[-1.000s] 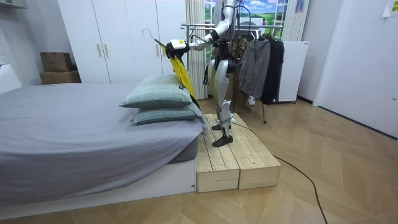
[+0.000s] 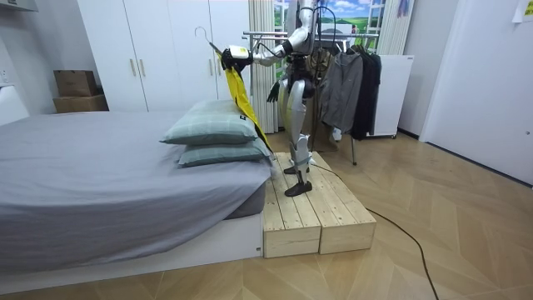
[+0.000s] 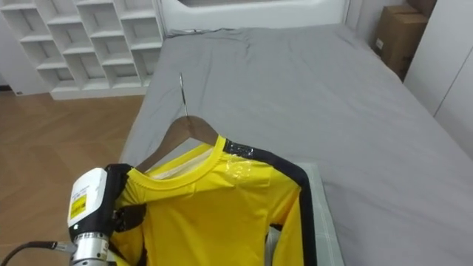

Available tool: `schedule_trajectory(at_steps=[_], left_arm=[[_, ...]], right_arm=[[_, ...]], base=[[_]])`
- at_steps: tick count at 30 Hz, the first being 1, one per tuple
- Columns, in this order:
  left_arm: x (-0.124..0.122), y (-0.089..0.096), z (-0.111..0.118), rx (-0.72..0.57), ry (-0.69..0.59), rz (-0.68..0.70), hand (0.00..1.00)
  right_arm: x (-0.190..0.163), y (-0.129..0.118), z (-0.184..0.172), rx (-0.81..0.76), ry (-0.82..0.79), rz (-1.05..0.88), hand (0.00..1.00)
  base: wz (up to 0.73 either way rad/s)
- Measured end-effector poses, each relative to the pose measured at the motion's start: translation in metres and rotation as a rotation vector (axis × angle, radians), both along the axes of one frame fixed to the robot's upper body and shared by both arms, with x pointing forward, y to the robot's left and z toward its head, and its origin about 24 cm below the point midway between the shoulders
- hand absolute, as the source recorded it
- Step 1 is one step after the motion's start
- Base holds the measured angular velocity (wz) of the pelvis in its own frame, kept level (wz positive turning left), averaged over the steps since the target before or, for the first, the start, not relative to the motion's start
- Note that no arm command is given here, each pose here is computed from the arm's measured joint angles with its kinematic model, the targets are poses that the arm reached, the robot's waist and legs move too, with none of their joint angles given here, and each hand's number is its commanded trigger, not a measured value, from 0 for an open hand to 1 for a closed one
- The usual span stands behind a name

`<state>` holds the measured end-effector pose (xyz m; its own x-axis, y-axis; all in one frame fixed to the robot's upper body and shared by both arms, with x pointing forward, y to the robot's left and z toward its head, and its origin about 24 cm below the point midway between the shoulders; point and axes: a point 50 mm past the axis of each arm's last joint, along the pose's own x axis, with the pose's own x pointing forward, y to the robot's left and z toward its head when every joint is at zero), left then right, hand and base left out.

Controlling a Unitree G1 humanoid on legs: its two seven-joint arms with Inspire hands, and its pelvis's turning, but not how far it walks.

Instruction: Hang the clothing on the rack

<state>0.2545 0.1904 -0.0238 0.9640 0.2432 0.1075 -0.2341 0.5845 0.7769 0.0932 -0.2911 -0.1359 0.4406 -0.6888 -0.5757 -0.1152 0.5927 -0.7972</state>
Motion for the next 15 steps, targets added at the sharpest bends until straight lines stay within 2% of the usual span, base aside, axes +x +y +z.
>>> schedule_trajectory(at_steps=[8,11,15], left_arm=[[-0.002,-0.003,0.005,0.012,-0.008,-0.014,1.0],[0.0,-0.004,0.008,0.013,-0.009,-0.016,1.0],[0.001,-0.007,0.013,0.024,-0.022,-0.025,1.0]], right_arm=[[0.068,0.003,0.04,-0.218,-0.314,0.197,0.0],[0.092,0.011,0.061,-0.274,-0.45,0.266,0.0],[0.123,0.035,0.094,-0.322,-0.643,0.402,0.0]], base=[[-0.01],[0.02],[-0.04]])
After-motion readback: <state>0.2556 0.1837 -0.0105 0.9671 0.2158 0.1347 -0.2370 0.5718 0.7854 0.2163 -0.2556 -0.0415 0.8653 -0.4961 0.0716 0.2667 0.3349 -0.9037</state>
